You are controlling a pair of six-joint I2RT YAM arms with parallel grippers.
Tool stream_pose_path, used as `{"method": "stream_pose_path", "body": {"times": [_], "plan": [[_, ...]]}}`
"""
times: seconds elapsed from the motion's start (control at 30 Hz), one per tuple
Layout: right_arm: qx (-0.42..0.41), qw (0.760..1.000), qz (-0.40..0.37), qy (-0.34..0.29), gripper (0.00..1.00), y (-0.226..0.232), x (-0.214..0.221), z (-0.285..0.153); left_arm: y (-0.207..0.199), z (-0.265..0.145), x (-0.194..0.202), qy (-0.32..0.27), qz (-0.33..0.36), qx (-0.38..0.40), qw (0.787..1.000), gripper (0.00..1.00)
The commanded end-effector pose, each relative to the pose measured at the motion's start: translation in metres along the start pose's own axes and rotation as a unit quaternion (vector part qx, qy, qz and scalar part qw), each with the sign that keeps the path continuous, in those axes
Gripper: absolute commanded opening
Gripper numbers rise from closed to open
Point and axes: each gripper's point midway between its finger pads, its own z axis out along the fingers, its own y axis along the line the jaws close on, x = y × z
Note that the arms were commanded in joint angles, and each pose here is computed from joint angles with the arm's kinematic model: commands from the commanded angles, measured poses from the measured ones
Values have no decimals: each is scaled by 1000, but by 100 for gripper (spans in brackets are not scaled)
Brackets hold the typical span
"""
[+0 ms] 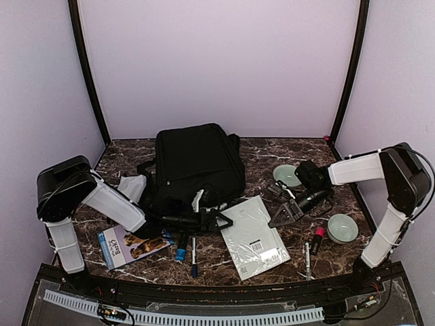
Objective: Pack the student bag
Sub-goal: Pass from the right arm to the left
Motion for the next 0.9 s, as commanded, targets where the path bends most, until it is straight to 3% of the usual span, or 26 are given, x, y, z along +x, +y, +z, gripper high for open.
{"method": "stream_pose_path", "body": {"times": [0.0,0.3,0.7,0.87], "plan": [[9,998,-64,-18,0,-5,-9,-1,-23,-4,-6,-30,55,92,994,75],[17,998,-56,-18,0,-12,-11,1,-39,-17,-11,-52,81,170,981,65],[28,998,-46,-19,0,-18,-15,1,-55,-22,-10,-47,102,225,968,17],[39,998,-49,-21,0,-14,-18,-7,-65,-35,-19,-55,101,236,965,3]]}}
